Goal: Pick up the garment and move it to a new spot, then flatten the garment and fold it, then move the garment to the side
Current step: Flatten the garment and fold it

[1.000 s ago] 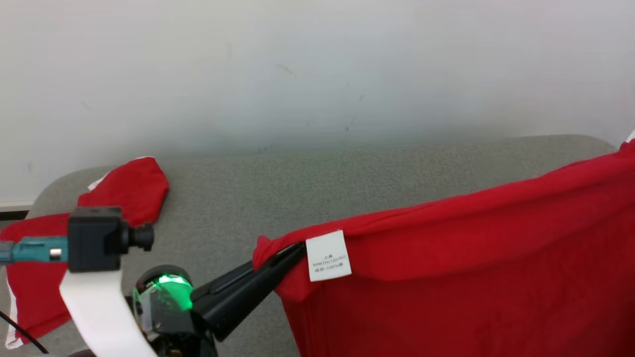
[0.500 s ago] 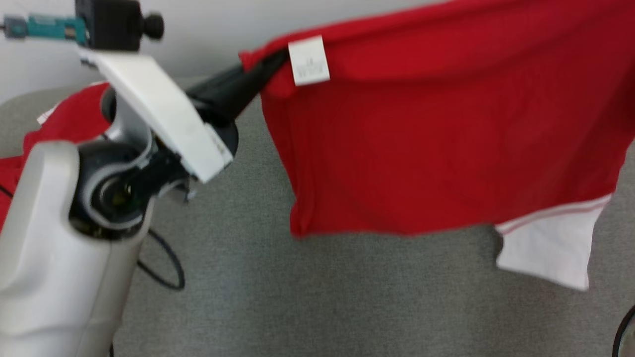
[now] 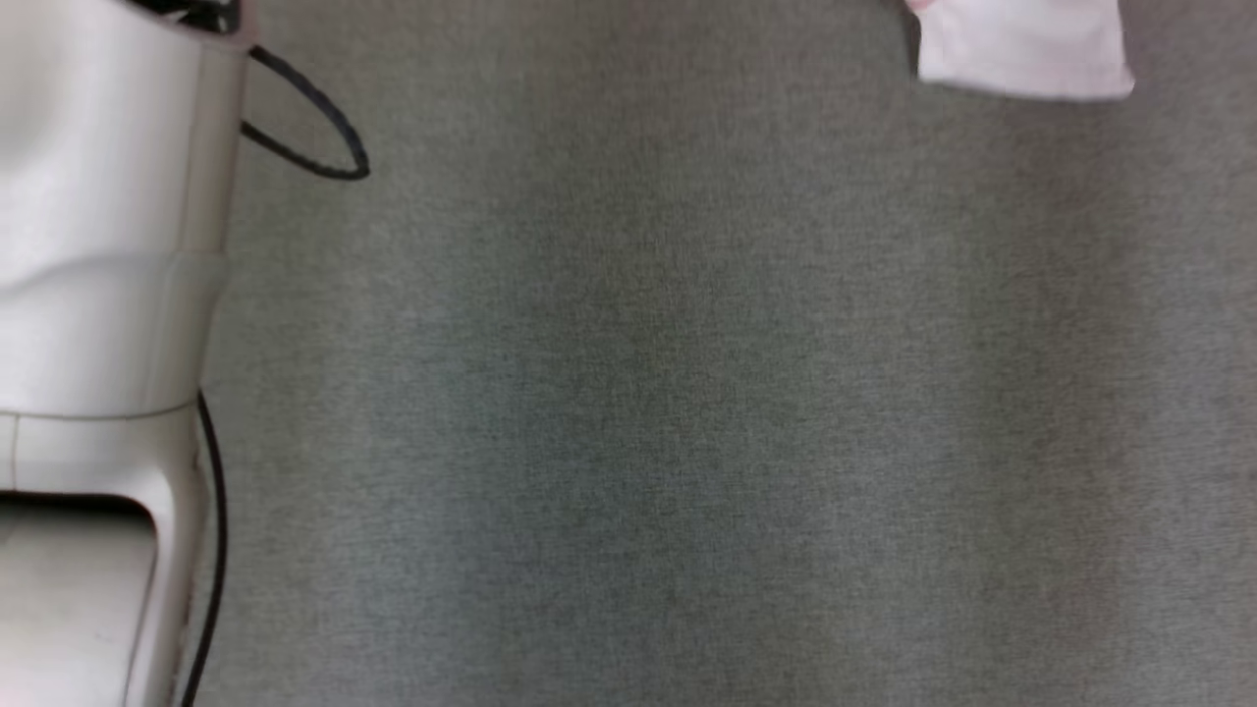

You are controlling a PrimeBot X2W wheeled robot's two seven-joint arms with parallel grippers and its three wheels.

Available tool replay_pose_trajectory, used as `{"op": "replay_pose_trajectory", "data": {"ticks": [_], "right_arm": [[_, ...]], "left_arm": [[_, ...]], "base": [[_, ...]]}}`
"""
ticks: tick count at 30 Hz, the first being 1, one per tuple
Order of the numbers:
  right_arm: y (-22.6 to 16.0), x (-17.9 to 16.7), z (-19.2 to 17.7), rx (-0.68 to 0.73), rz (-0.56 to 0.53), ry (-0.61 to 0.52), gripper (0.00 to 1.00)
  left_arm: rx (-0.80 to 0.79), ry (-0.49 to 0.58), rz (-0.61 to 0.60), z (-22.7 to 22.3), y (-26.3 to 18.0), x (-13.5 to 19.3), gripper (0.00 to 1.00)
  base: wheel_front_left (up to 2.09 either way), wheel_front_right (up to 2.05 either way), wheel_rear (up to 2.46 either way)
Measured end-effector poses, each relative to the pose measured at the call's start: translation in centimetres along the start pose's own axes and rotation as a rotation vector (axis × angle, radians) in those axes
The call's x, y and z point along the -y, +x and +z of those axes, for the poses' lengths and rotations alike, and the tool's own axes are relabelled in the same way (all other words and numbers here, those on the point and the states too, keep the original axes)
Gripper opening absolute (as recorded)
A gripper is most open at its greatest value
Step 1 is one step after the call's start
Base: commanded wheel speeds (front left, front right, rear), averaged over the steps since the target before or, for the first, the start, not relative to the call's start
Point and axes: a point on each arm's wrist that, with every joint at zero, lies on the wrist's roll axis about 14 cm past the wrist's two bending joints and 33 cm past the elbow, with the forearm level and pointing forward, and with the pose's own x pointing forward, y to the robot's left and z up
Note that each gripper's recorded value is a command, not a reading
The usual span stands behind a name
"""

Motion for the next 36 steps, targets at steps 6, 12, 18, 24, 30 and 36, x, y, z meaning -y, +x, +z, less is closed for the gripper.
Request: {"op": "replay_pose_trajectory", "data": {"ticks": [6, 12, 18, 24, 30, 36], "right_arm": [[-1.6, 4.0, -7.4, -0.103, -0.042, -0.003, 0.00], [-9.3, 7.9, -10.9, -0.217, -0.115, 0.051, 0.00], [-19.0, 11.9, -10.4, -0.307, -0.242, 0.050, 0.00], [-28.0, 12.7, -9.1, -0.390, -0.358, 0.045, 0.00], [-36.5, 12.9, -8.9, -0.518, -0.466, 0.017, 0.00], [-45.2, 12.4, -10.3, -0.705, -0.549, -0.009, 0.00]], "left_arm": [[-0.080, -0.038, -0.020, -8.7, 1.0, -0.7, 0.00], [-0.190, -0.102, -0.052, -15.1, -3.5, 1.3, 0.00], [-0.275, -0.173, -0.088, -18.5, -10.3, 3.6, 0.00], [-0.341, -0.226, -0.079, -19.9, -17.1, 5.8, 0.00], [-0.392, -0.275, -0.042, -20.8, -23.2, 8.5, 0.00], [-0.475, -0.282, 0.024, -22.7, -29.7, 9.5, 0.00]], "base": [[0.00, 0.00, 0.00], [0.00, 0.00, 0.00], [0.00, 0.00, 0.00], [0.00, 0.00, 0.00], [0.00, 0.00, 0.00], [0.00, 0.00, 0.00]]}}
